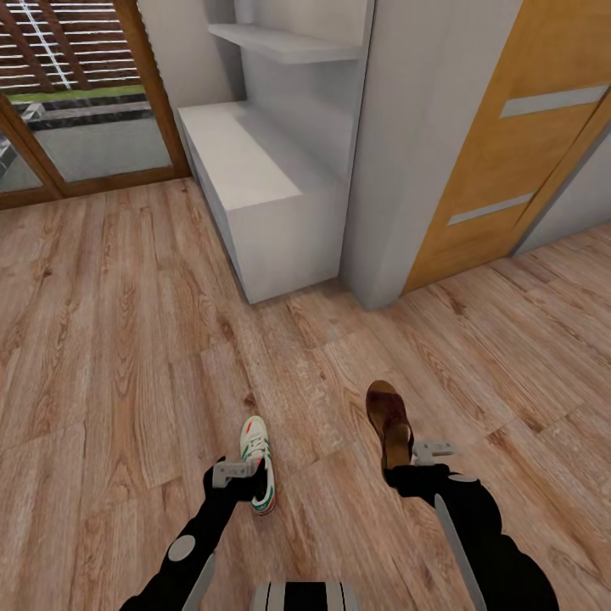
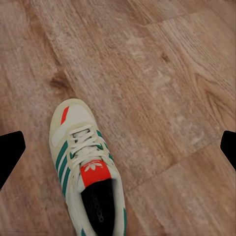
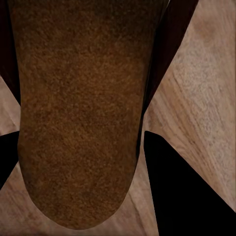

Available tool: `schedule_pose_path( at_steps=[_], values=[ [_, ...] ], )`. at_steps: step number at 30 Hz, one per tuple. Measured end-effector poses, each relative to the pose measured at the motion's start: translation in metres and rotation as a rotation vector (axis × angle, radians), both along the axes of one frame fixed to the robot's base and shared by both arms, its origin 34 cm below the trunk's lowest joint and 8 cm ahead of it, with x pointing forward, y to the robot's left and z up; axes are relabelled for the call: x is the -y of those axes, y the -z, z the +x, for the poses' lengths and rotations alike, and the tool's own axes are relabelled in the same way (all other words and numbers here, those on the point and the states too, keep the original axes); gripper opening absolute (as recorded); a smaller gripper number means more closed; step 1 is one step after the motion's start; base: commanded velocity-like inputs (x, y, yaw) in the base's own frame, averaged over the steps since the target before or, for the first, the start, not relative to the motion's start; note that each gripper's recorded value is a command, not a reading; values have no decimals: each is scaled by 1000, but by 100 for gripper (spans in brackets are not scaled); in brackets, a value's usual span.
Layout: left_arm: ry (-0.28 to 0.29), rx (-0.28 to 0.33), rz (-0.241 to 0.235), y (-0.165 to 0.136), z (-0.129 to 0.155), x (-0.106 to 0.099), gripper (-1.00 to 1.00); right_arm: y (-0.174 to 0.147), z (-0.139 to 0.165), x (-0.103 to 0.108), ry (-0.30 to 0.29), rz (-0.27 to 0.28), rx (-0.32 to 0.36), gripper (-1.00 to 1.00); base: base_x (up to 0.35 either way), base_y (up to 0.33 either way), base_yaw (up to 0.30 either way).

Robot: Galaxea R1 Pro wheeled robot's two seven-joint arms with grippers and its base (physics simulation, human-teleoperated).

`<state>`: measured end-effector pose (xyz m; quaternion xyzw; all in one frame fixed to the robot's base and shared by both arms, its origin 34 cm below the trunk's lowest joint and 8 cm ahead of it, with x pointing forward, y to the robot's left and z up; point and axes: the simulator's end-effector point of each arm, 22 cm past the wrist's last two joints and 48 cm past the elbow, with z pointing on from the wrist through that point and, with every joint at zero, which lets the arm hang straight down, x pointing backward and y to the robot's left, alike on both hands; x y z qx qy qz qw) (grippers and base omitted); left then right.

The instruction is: Pick up the two gym shoes and the two sandals from the corridor floor and place them onto the hallstand (shoe rack) in the corridor, making sure they are on the rack and not on the floor. Arrange them so the two gym shoes are next to each other and the two sandals are next to each other.

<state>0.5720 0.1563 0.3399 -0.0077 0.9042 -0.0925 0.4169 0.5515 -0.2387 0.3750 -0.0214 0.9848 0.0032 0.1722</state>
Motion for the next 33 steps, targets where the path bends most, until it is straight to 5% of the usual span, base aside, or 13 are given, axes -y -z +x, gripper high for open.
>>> schedule_pose_path(
  at_steps=[10, 33],
  values=[
    [-1, -10, 0, 3, -9, 0, 100, 0, 0, -4, -10, 2, 0, -100, 0, 0, 1],
    [-1, -1, -2, 60, -24, 1, 100, 63, -19, -1, -6, -2, -27, -100, 0, 0, 97]
  ],
)
